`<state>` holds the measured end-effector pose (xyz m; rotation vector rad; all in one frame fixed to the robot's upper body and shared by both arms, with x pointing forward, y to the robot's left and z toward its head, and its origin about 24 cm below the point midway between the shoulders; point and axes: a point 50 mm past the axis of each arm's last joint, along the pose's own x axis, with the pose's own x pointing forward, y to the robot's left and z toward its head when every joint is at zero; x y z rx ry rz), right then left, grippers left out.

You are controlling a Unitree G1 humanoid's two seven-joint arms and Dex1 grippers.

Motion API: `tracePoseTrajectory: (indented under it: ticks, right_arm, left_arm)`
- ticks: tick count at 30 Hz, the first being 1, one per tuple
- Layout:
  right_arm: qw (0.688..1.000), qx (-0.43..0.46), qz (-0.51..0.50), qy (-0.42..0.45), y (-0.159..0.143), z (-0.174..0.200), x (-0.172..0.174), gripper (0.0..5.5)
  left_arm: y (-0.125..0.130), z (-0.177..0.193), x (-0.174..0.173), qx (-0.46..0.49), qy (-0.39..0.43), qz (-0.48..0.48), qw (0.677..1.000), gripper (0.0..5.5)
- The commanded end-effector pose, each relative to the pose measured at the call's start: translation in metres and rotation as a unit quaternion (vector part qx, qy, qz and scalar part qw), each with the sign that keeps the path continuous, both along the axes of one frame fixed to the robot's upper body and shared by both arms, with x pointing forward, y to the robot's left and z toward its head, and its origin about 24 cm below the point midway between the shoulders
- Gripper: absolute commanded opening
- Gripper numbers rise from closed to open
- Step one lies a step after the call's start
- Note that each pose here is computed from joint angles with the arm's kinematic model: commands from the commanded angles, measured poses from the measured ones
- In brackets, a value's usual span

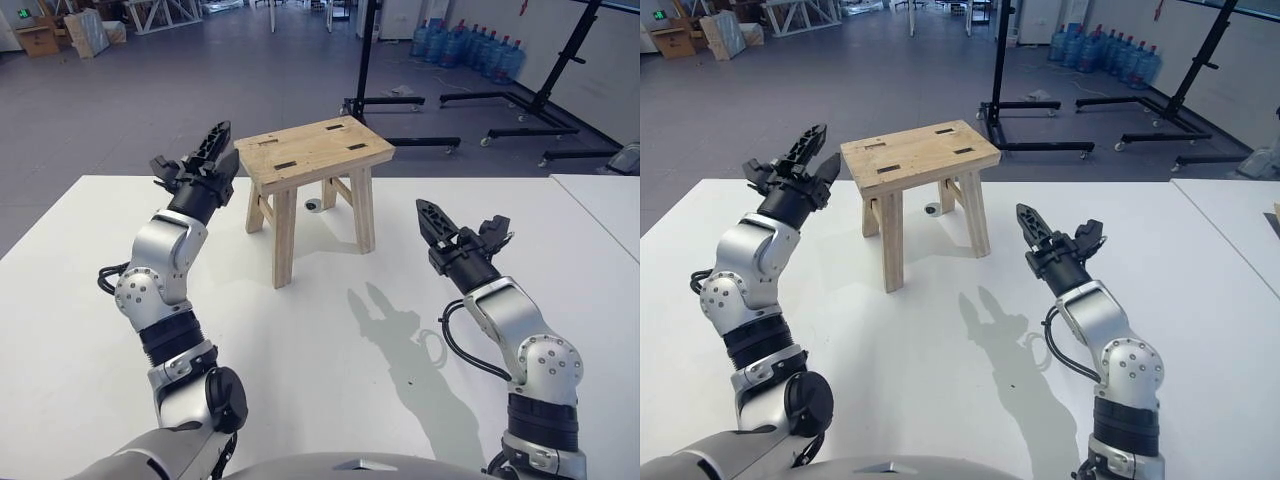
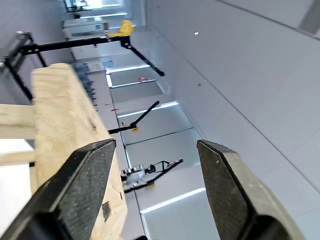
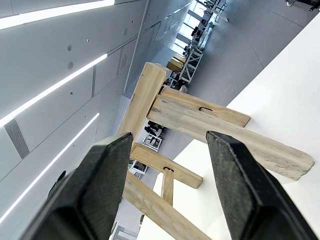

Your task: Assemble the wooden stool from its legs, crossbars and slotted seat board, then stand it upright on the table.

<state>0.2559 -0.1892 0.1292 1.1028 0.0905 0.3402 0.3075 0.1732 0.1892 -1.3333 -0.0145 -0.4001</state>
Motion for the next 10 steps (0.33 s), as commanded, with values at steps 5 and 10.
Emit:
tracePoseTrajectory:
  ticks: [5, 10]
  right_arm:
    - [0.961, -0.258, -0.088, -0.052, -0.016, 0.003, 0.013, 2.70]
    - [0.894, -0.424, -0.127, -0.074, -0.014, -0.011, 0.019, 2.70]
  left_arm:
    - [0.019, -0.042, -0.030, 0.538, 0.009, 0.262, 0.801, 2.96]
    - [0.001, -0.064, -0.028, 0.543, 0.028, 0.233, 0.807, 2.96]
